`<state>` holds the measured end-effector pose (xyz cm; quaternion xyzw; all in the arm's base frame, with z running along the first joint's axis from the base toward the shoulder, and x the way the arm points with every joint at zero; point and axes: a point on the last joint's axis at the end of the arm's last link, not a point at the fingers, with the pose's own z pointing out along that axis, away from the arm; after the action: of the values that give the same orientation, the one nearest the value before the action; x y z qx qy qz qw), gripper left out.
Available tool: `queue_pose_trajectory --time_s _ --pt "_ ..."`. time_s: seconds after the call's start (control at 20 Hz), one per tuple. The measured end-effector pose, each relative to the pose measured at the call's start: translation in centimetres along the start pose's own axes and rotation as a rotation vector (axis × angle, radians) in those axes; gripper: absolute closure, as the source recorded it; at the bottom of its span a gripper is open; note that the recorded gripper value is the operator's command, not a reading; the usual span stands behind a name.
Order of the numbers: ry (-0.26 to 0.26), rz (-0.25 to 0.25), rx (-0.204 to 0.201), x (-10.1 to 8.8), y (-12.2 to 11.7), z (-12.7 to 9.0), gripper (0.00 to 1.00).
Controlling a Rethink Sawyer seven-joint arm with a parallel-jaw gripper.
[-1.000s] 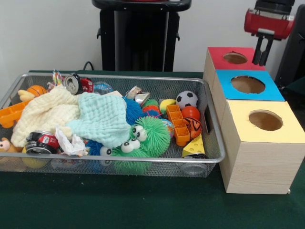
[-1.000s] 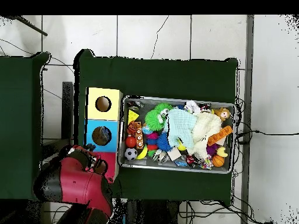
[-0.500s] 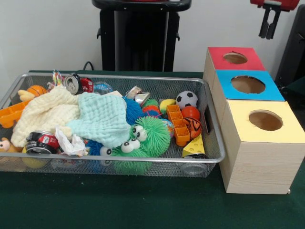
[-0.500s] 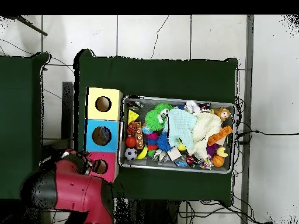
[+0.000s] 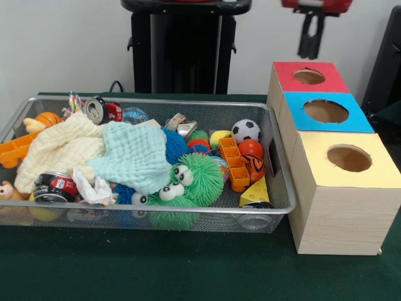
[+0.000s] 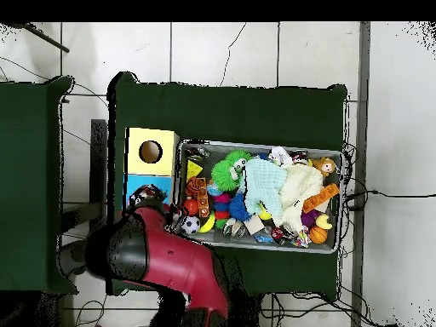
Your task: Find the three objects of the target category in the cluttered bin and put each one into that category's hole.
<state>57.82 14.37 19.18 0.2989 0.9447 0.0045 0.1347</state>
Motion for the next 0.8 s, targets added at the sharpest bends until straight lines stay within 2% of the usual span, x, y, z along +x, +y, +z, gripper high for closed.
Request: queue_pose_trajectory --time_s 0.15,0.35,0.5,0.55,0.8 --pt "-0.043 0.026 -0.003 -2.8 -3.1 1.4 1.0" --pt "-0.074 0.015 -0.002 -4.8 -7.4 3.3 1.0" --pt "-0.072 -0.015 -0.001 -4.7 -9.1 4.2 1.0" --pt "-0.062 -0.042 0.0 -4.2 -9.8 4.7 1.0" --pt "-0.034 -0.152 0.002 -1.8 -10.7 5.4 1.0"
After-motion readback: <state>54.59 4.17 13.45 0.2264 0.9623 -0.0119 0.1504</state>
